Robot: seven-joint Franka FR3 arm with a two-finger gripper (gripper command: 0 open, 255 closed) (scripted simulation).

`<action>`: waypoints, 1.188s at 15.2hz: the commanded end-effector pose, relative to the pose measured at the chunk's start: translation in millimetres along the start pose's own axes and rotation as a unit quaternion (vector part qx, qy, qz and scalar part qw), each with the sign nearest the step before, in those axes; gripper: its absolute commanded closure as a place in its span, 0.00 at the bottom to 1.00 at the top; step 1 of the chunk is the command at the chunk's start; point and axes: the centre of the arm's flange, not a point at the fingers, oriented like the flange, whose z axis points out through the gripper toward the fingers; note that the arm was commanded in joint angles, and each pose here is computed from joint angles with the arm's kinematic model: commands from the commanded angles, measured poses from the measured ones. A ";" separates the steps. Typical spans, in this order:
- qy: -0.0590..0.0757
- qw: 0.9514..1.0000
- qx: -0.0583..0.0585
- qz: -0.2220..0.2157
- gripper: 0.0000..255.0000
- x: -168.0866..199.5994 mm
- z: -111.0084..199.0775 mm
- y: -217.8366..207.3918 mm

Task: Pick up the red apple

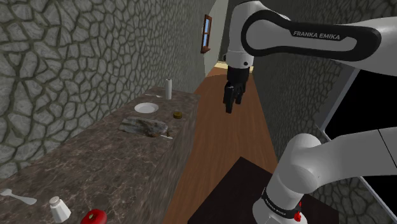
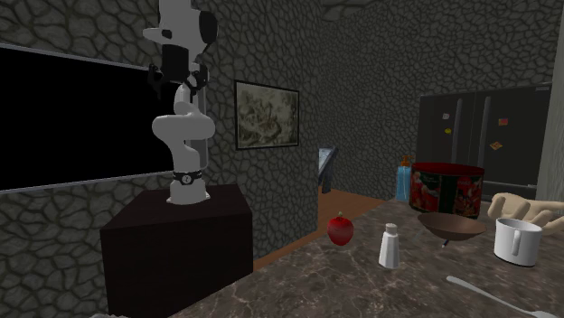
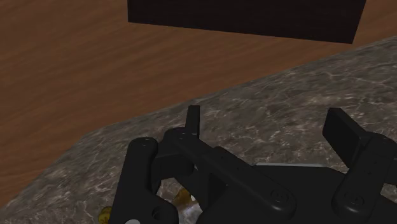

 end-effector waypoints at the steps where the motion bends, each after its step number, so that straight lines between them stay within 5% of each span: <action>1: 0.000 1.000 0.000 0.000 0.00 0.0 0.0 0.0; 9: -0.047 0.997 0.055 0.029 0.00 61.2 60.8 -56.3; 18: -0.100 0.986 0.116 0.062 0.00 127.2 128.2 -123.4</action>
